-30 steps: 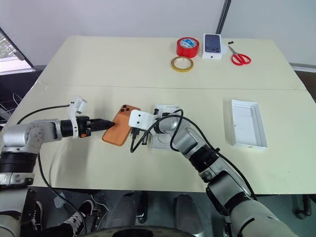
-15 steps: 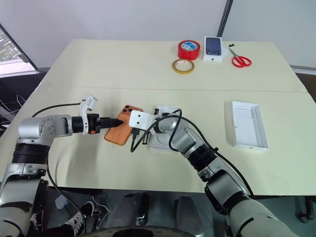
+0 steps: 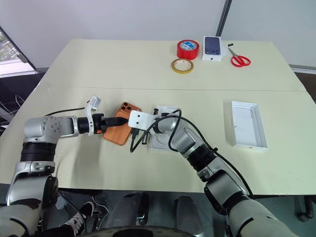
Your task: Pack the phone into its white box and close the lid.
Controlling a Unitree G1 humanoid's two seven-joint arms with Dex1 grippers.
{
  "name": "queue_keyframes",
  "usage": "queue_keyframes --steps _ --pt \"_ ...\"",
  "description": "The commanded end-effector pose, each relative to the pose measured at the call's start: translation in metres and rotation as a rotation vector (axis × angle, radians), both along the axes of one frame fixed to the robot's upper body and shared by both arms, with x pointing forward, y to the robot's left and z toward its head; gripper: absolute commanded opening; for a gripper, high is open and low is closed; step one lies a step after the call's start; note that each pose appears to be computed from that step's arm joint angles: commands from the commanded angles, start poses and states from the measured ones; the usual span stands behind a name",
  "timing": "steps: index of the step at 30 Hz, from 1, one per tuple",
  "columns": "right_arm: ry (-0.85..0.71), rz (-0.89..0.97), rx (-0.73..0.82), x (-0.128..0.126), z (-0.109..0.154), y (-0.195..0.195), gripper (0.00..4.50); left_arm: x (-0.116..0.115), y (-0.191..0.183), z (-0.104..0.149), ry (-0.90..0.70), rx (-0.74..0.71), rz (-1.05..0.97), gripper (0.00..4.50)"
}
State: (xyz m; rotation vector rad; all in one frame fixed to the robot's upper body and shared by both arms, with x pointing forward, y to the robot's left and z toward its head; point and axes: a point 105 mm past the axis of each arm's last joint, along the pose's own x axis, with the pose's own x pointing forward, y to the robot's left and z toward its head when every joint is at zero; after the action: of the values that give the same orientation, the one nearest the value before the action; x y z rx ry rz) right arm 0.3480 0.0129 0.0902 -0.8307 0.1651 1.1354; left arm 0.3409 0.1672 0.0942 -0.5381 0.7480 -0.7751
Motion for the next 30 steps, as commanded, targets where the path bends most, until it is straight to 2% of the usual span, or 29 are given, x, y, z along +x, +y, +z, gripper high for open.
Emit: queue_keyframes --steps 1,3,7,10,14,15,17,19,24,26,30 --pt "-0.018 -0.018 -0.002 0.003 0.002 -0.006 0.0 -0.01 -0.003 -0.009 0.07 -0.064 -0.018 0.95" --pt "-0.022 -0.018 -0.004 0.004 0.002 -0.006 0.0 -0.017 -0.008 -0.012 0.082 -0.073 -0.048 0.04" --pt "-0.031 -0.02 0.004 0.005 0.004 -0.005 0.0 -0.018 -0.009 -0.013 0.078 -0.077 -0.044 0.01" --pt "-0.033 -0.016 0.049 0.004 0.01 -0.004 0.0 -0.015 -0.003 -0.008 0.087 -0.134 -0.002 0.01" --pt "0.054 0.049 0.295 -0.012 0.043 -0.008 0.0 -0.016 0.004 0.006 0.089 -0.27 0.038 0.01" --pt "0.19 0.092 0.449 -0.024 0.06 -0.014 0.26 -0.018 0.004 0.011 0.085 -0.326 0.048 0.0" --pt "0.274 0.184 0.545 -0.043 0.076 -0.026 0.96 -0.022 0.002 0.014 0.06 -0.358 0.055 0.0" --pt "0.25 0.222 0.502 -0.053 0.075 -0.035 1.86 -0.023 0.0 0.015 0.03 -0.366 0.068 0.0" --pt "0.202 0.247 0.364 -0.071 0.061 -0.07 4.47 -0.029 -0.005 0.016 0.057 -0.451 0.09 0.0" --pt "0.185 0.253 0.281 -0.078 0.05 -0.086 4.47 -0.028 -0.005 0.023 0.051 -0.506 0.103 0.0" --pt "0.179 0.261 0.198 -0.088 0.033 -0.103 4.47 -0.024 -0.006 0.022 0.034 -0.489 0.141 0.0"
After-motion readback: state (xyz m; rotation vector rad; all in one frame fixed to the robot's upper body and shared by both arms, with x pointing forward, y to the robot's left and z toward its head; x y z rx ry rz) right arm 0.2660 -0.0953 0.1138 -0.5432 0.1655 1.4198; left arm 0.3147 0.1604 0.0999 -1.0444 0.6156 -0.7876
